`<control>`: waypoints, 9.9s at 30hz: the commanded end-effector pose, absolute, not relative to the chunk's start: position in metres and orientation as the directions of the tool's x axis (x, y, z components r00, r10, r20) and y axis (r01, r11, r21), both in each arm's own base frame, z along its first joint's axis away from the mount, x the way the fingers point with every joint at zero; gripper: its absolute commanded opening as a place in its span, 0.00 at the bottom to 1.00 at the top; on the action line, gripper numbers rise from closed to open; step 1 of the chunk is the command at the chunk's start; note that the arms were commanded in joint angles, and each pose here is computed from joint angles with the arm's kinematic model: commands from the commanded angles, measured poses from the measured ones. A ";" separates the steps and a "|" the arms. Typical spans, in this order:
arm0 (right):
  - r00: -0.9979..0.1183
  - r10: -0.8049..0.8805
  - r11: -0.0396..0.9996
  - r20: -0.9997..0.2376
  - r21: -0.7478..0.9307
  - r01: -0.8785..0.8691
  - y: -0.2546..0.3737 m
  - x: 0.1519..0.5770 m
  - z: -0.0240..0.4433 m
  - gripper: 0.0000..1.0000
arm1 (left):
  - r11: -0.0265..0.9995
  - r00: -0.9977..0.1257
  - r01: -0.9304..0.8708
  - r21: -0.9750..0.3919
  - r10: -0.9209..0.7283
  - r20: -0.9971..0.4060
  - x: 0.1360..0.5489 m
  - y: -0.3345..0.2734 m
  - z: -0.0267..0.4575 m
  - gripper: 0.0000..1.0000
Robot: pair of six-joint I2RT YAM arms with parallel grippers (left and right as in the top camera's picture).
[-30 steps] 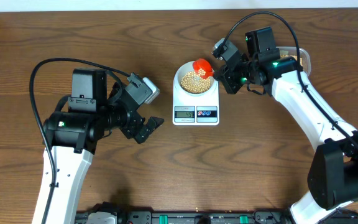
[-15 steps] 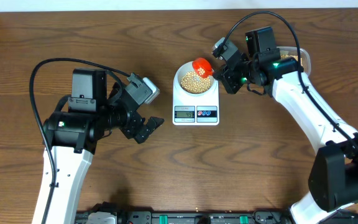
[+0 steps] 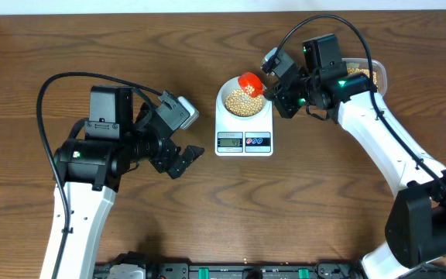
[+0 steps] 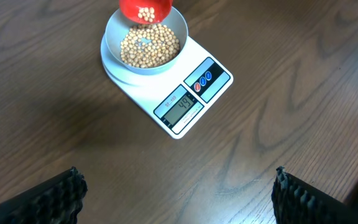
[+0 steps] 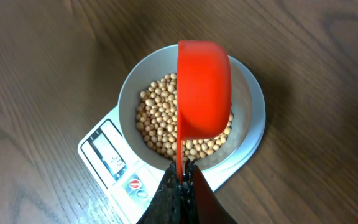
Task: Scoop item into bowl and weigh 50g on scale
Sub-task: 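Hold the red scoop over the bowl, shaking out a few soybeans, then carry the red scoop with the right gripper back to the tub, then move the red scoop with the right gripper down to the table right of the scale, then open the right gripper to release the red scoop on the table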
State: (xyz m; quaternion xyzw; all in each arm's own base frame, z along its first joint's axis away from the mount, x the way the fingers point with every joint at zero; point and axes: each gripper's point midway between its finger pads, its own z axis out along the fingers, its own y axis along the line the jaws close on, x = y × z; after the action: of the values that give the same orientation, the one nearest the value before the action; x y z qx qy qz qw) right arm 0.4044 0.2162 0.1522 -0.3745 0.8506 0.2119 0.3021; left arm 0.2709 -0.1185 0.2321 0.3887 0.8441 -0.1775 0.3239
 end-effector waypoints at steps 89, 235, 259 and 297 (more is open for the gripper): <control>-0.554 -0.451 0.637 -0.700 0.182 -0.749 0.223 0.396 0.163 0.01 | 0.634 -0.474 0.773 -0.044 0.529 -0.704 0.273 -0.120 0.244 0.98; -0.649 0.705 0.605 -0.285 0.719 0.342 -0.024 0.284 0.063 0.01 | 0.634 -0.474 0.773 -0.044 0.529 -0.704 0.273 -0.120 0.244 0.98; -0.549 0.787 0.582 -0.281 0.633 0.510 -0.047 0.270 0.029 0.56 | 0.634 -0.474 0.773 -0.044 0.529 -0.704 0.273 -0.120 0.244 0.98; -0.476 0.649 0.758 -0.594 0.558 0.337 -0.074 0.303 0.106 0.99 | 0.634 -0.474 0.773 -0.044 0.529 -0.704 0.273 -0.120 0.244 0.98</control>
State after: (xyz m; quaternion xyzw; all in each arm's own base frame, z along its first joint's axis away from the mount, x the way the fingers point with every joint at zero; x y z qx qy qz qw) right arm 0.2978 -0.0750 0.0875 0.3132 0.8439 0.1860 0.3940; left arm 0.2707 -0.1185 0.2324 0.3886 0.8442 -0.1776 0.3236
